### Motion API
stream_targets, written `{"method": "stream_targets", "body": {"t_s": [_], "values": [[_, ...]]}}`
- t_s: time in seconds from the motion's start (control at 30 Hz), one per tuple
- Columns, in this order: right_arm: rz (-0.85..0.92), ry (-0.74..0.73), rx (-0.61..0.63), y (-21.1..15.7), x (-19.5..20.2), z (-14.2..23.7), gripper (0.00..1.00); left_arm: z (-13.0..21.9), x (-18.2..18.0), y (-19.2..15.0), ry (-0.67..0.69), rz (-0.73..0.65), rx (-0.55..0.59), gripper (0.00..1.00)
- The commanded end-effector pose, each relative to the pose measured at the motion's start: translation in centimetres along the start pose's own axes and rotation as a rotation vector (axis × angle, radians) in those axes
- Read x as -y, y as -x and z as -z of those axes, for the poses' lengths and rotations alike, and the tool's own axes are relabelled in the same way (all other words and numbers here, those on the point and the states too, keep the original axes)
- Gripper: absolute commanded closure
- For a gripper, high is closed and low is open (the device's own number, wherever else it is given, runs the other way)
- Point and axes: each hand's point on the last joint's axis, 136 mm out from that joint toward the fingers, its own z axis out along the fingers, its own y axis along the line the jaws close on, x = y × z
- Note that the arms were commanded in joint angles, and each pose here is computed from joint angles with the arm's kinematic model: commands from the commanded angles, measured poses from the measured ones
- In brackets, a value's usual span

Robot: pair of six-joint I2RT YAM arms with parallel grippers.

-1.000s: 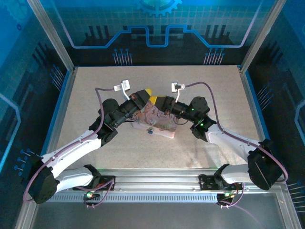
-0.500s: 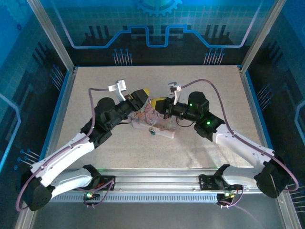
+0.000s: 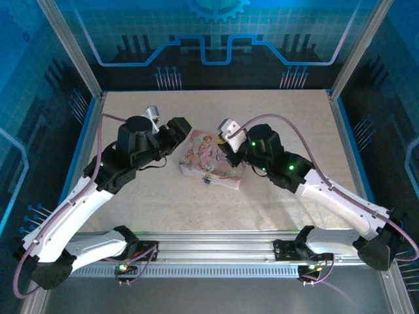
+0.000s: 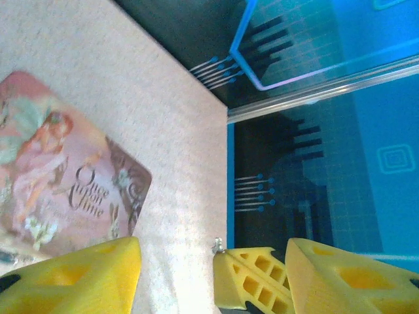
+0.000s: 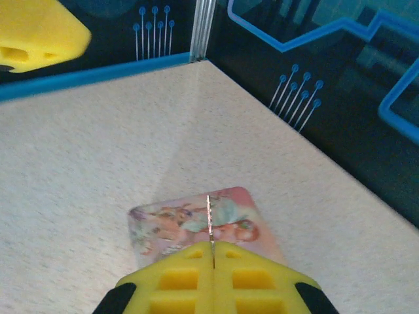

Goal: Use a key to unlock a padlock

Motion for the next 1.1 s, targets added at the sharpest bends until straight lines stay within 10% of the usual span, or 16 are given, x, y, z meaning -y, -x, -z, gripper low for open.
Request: {"method": "stream_targets", "body": {"t_s": [0.0,1.07], "values": [[0.261,-0.104,0.007,1.5,0.5,0.5,1.00,-0.3,-1.3,-1.9,0.069,0.149,-0.109,0.41],[0.533,-0.090,0.063,2.9,-4.2,-1.7,1.00,-3.8,-3.3,-4.7,0.114,0.301,-0.216,0.90]]}}
